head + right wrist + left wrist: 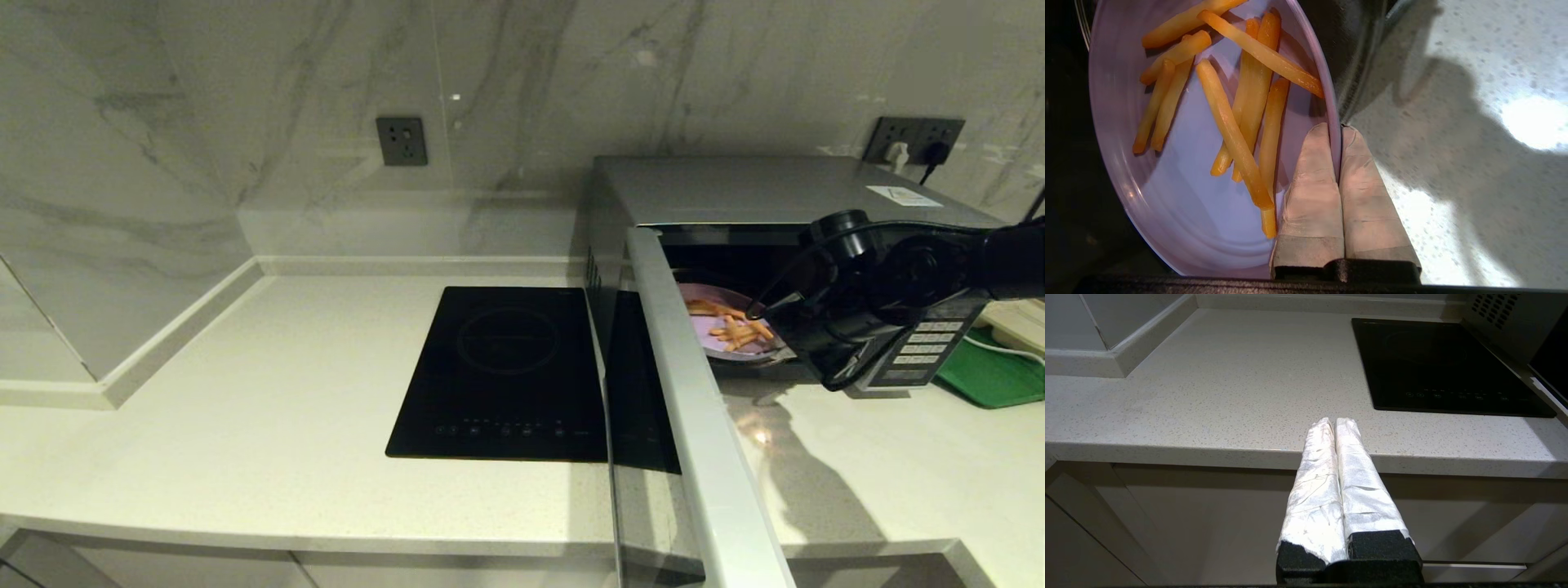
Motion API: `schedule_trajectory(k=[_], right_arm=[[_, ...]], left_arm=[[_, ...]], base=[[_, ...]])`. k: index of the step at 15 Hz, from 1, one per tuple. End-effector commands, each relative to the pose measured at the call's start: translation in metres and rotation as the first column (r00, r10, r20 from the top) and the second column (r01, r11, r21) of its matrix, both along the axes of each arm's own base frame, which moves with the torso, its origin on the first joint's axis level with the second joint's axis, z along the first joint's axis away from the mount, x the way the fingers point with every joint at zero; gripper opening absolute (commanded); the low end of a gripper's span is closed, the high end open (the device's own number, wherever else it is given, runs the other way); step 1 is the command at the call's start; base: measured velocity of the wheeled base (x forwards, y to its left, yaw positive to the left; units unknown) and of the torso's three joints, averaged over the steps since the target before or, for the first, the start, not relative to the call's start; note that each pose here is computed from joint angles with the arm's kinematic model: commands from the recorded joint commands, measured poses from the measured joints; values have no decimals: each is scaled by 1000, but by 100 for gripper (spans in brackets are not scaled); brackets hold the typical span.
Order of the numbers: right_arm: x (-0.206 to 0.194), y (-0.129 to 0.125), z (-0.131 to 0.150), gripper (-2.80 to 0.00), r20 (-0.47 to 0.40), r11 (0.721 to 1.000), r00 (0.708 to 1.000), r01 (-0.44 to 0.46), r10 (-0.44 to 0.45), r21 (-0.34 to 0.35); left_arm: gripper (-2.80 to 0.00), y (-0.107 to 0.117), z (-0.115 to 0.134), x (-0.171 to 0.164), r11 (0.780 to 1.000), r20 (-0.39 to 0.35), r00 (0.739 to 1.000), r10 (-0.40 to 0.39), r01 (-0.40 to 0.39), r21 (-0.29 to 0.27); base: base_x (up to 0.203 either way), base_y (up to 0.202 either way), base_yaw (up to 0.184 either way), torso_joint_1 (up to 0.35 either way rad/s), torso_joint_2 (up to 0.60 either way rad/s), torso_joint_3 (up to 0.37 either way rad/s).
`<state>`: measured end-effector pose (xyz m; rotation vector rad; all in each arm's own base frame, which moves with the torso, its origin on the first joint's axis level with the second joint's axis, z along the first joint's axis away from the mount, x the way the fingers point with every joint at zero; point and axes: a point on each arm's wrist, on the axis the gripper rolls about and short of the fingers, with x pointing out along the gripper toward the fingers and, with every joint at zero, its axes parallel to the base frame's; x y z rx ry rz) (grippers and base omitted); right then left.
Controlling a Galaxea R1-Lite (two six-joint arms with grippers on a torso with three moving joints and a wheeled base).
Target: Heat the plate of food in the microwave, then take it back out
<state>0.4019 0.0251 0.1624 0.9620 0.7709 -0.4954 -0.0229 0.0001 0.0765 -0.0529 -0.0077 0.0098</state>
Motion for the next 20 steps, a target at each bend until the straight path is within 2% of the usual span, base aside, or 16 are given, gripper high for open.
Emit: schedule_trajectory(k=[1,11,16,20], right_arm=[[-10,-1,8,-280,7,1000,1000,3,-3,3],[-41,-2,5,-280,-47,1000,999,3,-2,3],[-62,-4,22,-280,-14,1000,1000,3,-3,8],[-96,-14,36,-280,9,1000,1000,23,-23,2]], left_arm=[[-280,0,0,0,1000,0,1000,1,-1,-1],[-280,0,0,0,1000,0,1000,1,-1,-1],[-280,0,0,0,1000,0,1000,1,-1,-1],[-280,0,0,0,1000,0,1000,1,-1,-1]], base=[[0,0,0,0,0,0],[0,0,0,0,0,0],[0,0,0,0,0,0],[0,0,0,0,0,0]])
